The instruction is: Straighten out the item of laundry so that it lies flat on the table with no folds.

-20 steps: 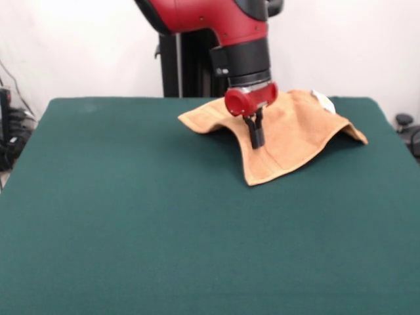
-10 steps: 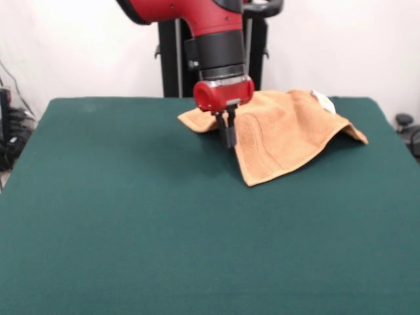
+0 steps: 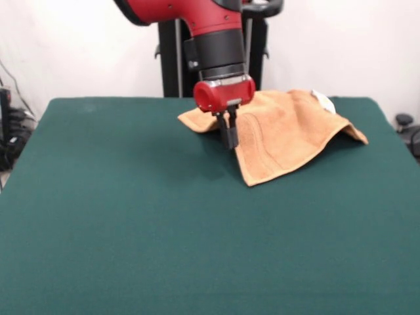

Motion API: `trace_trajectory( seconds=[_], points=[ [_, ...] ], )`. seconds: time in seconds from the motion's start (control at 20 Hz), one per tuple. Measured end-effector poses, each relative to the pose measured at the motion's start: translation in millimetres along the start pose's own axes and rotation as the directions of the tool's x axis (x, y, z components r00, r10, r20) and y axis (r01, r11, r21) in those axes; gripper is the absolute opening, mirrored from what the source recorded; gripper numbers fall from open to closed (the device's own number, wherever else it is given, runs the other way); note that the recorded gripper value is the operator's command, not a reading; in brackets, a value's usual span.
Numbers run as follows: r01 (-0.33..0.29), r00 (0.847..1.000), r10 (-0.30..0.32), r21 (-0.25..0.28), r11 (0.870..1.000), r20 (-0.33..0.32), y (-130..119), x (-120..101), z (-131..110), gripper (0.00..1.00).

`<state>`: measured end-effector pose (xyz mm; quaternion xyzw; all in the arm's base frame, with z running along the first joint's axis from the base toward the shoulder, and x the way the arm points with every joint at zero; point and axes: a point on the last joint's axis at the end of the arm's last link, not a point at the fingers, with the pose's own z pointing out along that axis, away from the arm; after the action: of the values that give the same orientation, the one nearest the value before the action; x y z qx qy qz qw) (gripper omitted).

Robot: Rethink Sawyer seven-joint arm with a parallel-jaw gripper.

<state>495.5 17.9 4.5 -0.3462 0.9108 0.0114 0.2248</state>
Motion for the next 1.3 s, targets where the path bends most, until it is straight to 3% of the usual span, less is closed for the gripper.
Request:
trace_trajectory(
  seconds=[0.55,0.85,1.3],
  points=[
    [-0.015,1.000,0.016,-0.053,0.998,0.018,19,-4,11,0.00],
    [0.010,1.000,-0.010,-0.101,0.995,0.005,41,-9,18,0.00],
    [0.057,0.993,-0.074,-0.181,0.982,-0.088,82,3,44,0.00]
  ],
)
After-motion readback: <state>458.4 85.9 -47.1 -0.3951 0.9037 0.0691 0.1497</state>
